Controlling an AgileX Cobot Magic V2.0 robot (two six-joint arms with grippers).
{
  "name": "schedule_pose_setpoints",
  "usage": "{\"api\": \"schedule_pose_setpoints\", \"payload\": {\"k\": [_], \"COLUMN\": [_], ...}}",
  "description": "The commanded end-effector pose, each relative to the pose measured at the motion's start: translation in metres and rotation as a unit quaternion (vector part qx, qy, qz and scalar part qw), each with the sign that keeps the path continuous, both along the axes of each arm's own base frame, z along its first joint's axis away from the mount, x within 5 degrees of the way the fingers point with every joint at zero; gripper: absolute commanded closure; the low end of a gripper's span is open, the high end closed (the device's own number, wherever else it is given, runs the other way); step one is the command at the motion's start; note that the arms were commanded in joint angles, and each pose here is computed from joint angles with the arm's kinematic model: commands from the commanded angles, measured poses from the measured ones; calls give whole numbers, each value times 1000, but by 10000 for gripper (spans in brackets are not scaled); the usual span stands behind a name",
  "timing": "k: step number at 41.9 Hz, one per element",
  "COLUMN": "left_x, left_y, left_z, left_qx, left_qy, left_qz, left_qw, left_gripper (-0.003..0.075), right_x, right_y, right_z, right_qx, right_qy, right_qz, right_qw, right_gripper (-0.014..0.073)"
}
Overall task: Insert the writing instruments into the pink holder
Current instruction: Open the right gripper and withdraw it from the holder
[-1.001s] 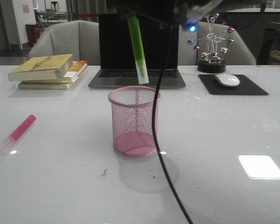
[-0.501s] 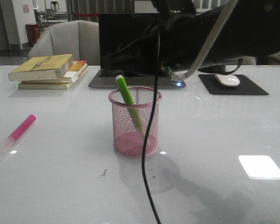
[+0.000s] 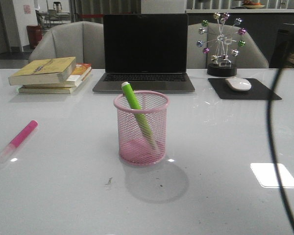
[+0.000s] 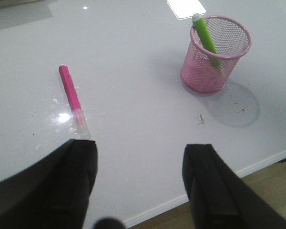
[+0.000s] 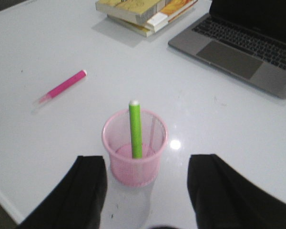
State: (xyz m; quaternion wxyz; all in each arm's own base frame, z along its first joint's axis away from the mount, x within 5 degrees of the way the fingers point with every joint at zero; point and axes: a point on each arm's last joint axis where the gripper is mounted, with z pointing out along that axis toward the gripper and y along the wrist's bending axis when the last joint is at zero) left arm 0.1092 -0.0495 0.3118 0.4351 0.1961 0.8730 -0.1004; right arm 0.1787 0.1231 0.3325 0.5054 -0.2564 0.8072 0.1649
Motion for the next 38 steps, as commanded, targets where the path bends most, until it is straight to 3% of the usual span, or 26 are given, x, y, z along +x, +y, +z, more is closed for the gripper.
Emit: {"api": "schedule_pose_setpoints", "payload": {"k": [1,10,19,27,38], "left_x": [5,13,40,84,163], "left_y": [-3,-7,-18,-24,-17], "left_z": [14,8,3,-3,-31], "left_qx": [-26,-21,-8,6,32], "left_qy": [-41,-18,26,84,162], "left_qz": [0,2,11,47,106], "left_qw": [999,1000,1000,995,981], "left_gripper": [266,265,255,111,112], "right_x": [-27,-72,-92,-93,-93], "right_y": [-19,-48,-61,-61,-61], "right_z": [11,-15,-15,-15,-15], "right_qx": [8,-11,4,5,5], "right_qy": [-31,-1,-25,-25,-25], "right_qz": [3,9,10,10,10], "right_qw": [999,1000,1000,1000,1000], "right_gripper": [106,106,106,106,106]}}
